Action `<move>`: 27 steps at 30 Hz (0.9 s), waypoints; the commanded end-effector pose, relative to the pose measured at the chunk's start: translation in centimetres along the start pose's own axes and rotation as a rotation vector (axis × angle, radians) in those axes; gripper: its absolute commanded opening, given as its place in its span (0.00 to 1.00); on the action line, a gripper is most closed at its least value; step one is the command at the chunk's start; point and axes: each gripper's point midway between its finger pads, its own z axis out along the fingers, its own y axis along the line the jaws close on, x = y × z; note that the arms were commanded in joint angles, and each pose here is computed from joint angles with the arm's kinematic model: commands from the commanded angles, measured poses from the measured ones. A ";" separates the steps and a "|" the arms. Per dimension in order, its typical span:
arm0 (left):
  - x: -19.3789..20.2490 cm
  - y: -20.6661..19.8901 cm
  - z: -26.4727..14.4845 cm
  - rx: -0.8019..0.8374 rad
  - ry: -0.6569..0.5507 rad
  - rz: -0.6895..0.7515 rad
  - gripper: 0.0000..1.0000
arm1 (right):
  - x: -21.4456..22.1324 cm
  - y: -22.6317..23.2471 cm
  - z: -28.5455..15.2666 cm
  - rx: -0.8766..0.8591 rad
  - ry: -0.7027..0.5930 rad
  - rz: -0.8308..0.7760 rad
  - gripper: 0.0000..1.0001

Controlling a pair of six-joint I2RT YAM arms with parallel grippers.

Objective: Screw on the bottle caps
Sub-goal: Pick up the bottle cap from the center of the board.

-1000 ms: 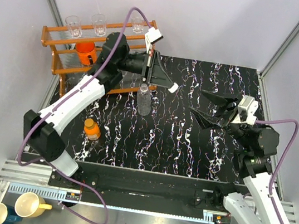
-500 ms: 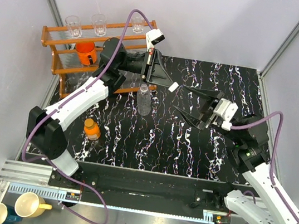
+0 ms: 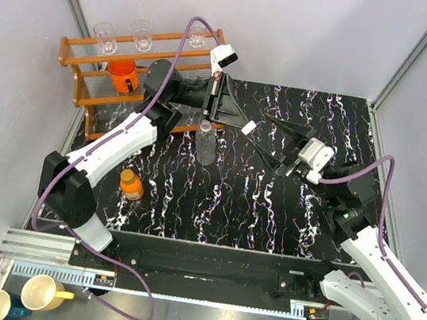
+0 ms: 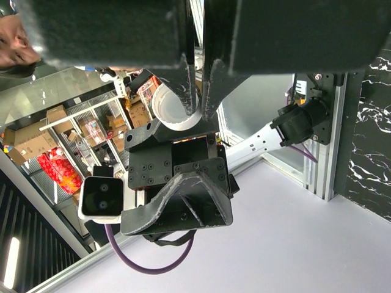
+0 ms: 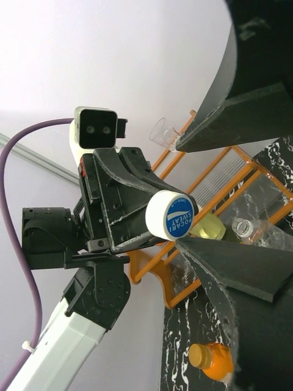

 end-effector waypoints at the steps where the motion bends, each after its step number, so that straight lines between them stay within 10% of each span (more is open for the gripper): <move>1: -0.4 -1.2 0.3 0.033 -0.017 0.045 0.00 | -1.0 -0.8 0.5 0.051 -0.054 -0.044 0.64; 20: -0.4 -0.9 0.3 0.034 -0.032 0.035 0.00 | -1.0 0.3 1.5 0.068 -0.081 -0.004 0.40; 27: -0.5 -1.0 0.4 0.034 -0.042 0.036 0.00 | -1.7 0.3 1.0 0.077 -0.099 0.005 0.57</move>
